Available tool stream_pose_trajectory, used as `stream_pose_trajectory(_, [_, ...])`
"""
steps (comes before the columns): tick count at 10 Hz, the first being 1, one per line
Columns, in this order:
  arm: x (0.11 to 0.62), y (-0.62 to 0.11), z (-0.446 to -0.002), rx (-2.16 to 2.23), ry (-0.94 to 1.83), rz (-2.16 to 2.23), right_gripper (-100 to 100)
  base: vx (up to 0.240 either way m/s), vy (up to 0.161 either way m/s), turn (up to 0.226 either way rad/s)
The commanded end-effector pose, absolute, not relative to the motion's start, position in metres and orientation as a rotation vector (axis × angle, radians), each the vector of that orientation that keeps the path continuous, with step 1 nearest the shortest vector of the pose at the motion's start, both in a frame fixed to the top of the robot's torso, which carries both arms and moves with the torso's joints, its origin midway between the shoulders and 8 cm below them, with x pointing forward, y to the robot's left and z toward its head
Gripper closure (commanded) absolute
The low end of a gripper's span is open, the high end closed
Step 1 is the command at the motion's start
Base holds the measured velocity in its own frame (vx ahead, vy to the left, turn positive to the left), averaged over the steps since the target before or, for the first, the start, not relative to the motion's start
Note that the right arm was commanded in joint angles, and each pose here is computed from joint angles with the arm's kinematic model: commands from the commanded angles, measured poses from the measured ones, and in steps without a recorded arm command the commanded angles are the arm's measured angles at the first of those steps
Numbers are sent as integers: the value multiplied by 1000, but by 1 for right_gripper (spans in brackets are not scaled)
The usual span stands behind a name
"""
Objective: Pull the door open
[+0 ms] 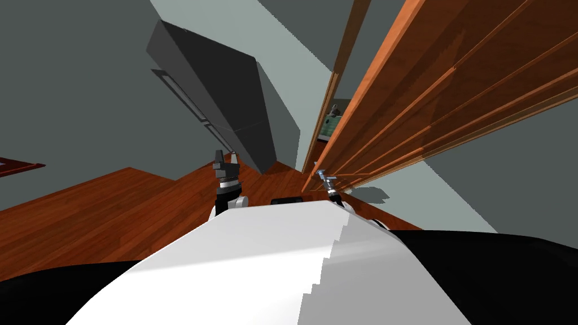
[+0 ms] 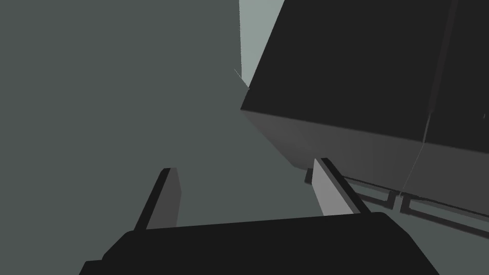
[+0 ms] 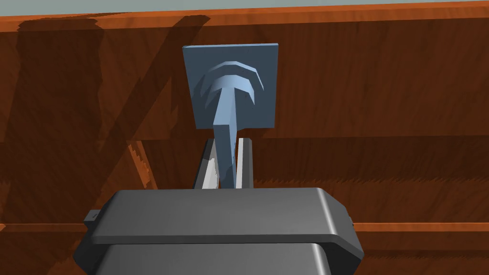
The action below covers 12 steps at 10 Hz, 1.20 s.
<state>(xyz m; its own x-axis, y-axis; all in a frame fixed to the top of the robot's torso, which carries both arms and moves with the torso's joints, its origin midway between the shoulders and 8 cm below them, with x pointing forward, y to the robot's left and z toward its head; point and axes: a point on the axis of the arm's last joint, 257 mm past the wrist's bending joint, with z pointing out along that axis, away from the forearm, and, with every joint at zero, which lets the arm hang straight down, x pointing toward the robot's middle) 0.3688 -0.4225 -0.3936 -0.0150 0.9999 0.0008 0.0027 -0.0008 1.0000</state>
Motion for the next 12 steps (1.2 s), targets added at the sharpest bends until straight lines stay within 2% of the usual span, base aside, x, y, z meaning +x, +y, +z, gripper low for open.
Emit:
stream_pose_trajectory(1, [364, -426, -393, 1197, 1227, 1227, 100, -169, -51, 74])
stream_pose_trajectory(3, [354, -424, -396, 1200, 1238, 1234, 100, -100, -25, 81])
stream_pose_trajectory(7, [331, -431, -395, 1186, 1250, 1248, 100, -174, -79, 186])
stream_pose_trajectory(12, [313, -435, -393, 1176, 1261, 1260, 100, -139, -51, 96])
